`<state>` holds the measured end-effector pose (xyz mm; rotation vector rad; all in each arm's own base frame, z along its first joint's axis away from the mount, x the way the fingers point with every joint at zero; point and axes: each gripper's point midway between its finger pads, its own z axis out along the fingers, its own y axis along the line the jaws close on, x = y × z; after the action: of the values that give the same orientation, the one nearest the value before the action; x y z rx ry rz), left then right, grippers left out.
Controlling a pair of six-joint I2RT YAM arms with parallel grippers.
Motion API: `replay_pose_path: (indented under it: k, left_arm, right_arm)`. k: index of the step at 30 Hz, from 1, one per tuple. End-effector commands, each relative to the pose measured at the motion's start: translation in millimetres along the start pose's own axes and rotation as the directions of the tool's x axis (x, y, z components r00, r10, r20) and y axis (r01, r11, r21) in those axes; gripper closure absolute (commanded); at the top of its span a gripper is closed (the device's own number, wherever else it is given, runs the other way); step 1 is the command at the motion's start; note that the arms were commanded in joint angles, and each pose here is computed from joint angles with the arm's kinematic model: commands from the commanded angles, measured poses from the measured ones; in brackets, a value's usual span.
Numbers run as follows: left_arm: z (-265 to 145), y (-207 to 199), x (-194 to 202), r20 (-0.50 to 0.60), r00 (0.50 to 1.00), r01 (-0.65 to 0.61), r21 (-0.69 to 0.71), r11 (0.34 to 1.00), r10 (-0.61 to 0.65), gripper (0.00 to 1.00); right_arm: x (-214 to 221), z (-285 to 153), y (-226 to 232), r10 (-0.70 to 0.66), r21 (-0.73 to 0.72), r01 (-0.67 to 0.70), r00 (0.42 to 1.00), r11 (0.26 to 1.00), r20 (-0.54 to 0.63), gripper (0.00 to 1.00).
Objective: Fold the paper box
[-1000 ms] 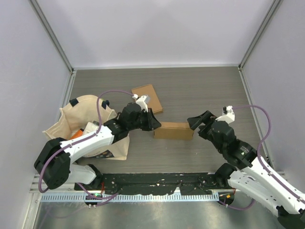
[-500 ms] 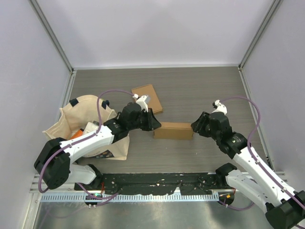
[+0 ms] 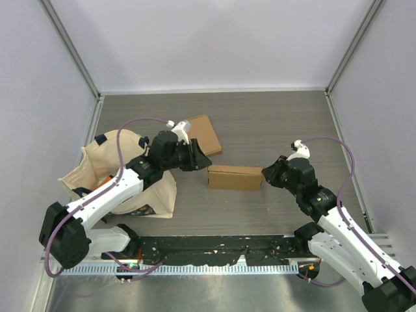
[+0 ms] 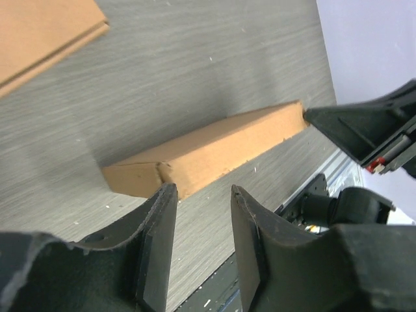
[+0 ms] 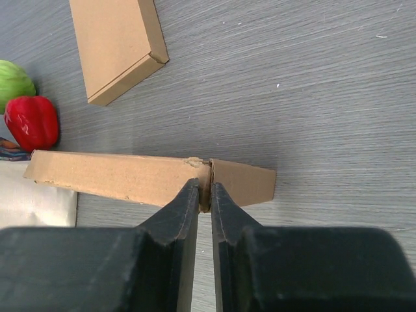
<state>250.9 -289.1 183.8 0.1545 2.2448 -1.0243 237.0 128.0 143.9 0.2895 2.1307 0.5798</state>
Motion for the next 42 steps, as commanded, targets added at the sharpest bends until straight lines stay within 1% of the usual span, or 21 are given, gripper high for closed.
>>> replay_pose_path:
  k: [1, 2, 5, 7, 8, 11, 13, 14, 15, 19, 25, 27, 28, 31, 34, 37, 39, 40, 42]
  left_arm:
    - [-27.1, -1.6, -27.2, 0.015, 0.998, 0.061, 0.015, 0.998, -0.061, 0.61]
    - [-26.6, 0.1, -24.2, -0.006, 0.997, 0.080, 0.017, 0.997, -0.080, 0.66]
    - [-21.3, 4.9, -21.5, -0.018, 0.995, 0.102, 0.020, 0.995, -0.102, 0.75]
    - [-18.4, 3.1, -22.2, -0.021, 0.994, 0.105, 0.033, 0.994, -0.104, 0.76]
    - [-16.0, 4.7, -20.8, -0.029, 0.994, 0.108, 0.028, 0.994, -0.107, 0.71]
    - [-7.9, 13.1, -12.3, -0.059, 0.991, 0.117, 0.009, 0.993, -0.116, 0.63]
    - [-3.6, 17.4, -8.1, -0.065, 0.990, 0.129, 0.003, 0.992, -0.129, 0.65]
    - [-2.3, 20.2, -5.7, -0.069, 0.989, 0.133, -0.004, 0.991, -0.133, 0.69]
    - [-0.3, 23.1, -3.6, -0.067, 0.989, 0.134, -0.007, 0.991, -0.135, 0.69]
    - [5.3, 25.6, 4.3, -0.089, 0.984, 0.155, 0.004, 0.988, -0.154, 0.66]
    - [13.4, 30.3, 19.1, -0.122, 0.977, 0.181, 0.027, 0.983, -0.176, 0.65]
    - [15.1, 35.9, 27.4, -0.139, 0.973, 0.189, 0.016, 0.982, -0.185, 0.67]
    - [15.1, 39.5, 30.6, -0.140, 0.972, 0.190, 0.006, 0.982, -0.187, 0.75]
    - [15.3, 52.6, 43.9, -0.154, 0.967, 0.199, -0.035, 0.979, -0.202, 0.87]
    - [14.1, 62.2, 61.1, -0.188, 0.957, 0.214, -0.061, 0.975, -0.222, 0.94]
    - [12.1, 64.3, 77.0, -0.216, 0.951, 0.212, -0.072, 0.975, -0.223, 0.95]
    - [9.3, 61.5, 88.0, -0.234, 0.948, 0.203, -0.074, 0.976, -0.215, 0.95]
    - [8.1, 62.2, 90.4, -0.234, 0.949, 0.196, -0.082, 0.977, -0.210, 0.95]
    - [3.2, 60.9, 95.8, -0.251, 0.947, 0.181, -0.097, 0.979, -0.200, 0.95]
  right_arm:
    - [12.5, 0.3, -6.5, -0.028, 0.012, 0.029, 0.998, 1.000, -0.053, 0.83]
    - [13.2, 1.4, -5.6, -0.032, 0.010, 0.032, 0.998, 0.999, -0.060, 0.83]
    - [12.9, 2.0, -4.0, -0.033, 0.004, 0.033, 0.997, 0.999, -0.063, 0.83]
    - [11.7, 2.0, -2.0, -0.034, -0.004, 0.034, 0.998, 0.999, -0.059, 0.84]
    - [12.1, 2.2, -2.0, -0.034, -0.005, 0.034, 0.998, 0.999, -0.061, 0.84]
    - [12.4, 1.8, -0.6, -0.037, -0.012, 0.037, 0.997, 0.999, -0.065, 0.85]
    - [11.7, 1.4, 0.1, -0.040, -0.016, 0.039, 0.997, 0.999, -0.062, 0.85]
    - [11.7, 1.4, 0.1, -0.040, -0.016, 0.039, 0.997, 0.999, -0.062, 0.86]
    - [11.6, 1.1, 0.3, -0.043, -0.018, 0.042, 0.997, 0.999, -0.062, 0.87]
    - [13.0, 1.6, -0.7, -0.044, -0.015, 0.043, 0.997, 0.999, -0.066, 0.87]
    - [17.0, 3.6, -1.9, -0.043, -0.015, 0.042, 0.996, 0.999, -0.080, 0.87]
    - [19.6, 4.0, -3.1, -0.041, -0.013, 0.040, 0.995, 0.999, -0.086, 0.88]
    - [20.5, 3.7, -2.9, -0.034, -0.014, 0.033, 0.995, 0.999, -0.090, 0.88]
    - [25.7, 3.6, -5.5, -0.014, -0.005, 0.014, 0.995, 1.000, -0.104, 0.89]
    - [35.7, 1.4, -10.3, 0.038, 0.015, -0.036, 0.991, 0.999, -0.131, 0.89]
    - [48.2, -4.7, -8.8, 0.098, -0.006, -0.100, 0.982, 0.995, -0.161, 0.89]
    - [54.0, -11.7, -4.4, 0.161, -0.025, -0.168, 0.971, 0.985, -0.178, 0.85]
    - [55.8, -14.7, -1.8, 0.178, -0.036, -0.188, 0.966, 0.981, -0.188, 0.82]
    - [60.5, -25.1, 5.9, 0.222, -0.059, -0.241, 0.948, 0.969, -0.228, 0.79]
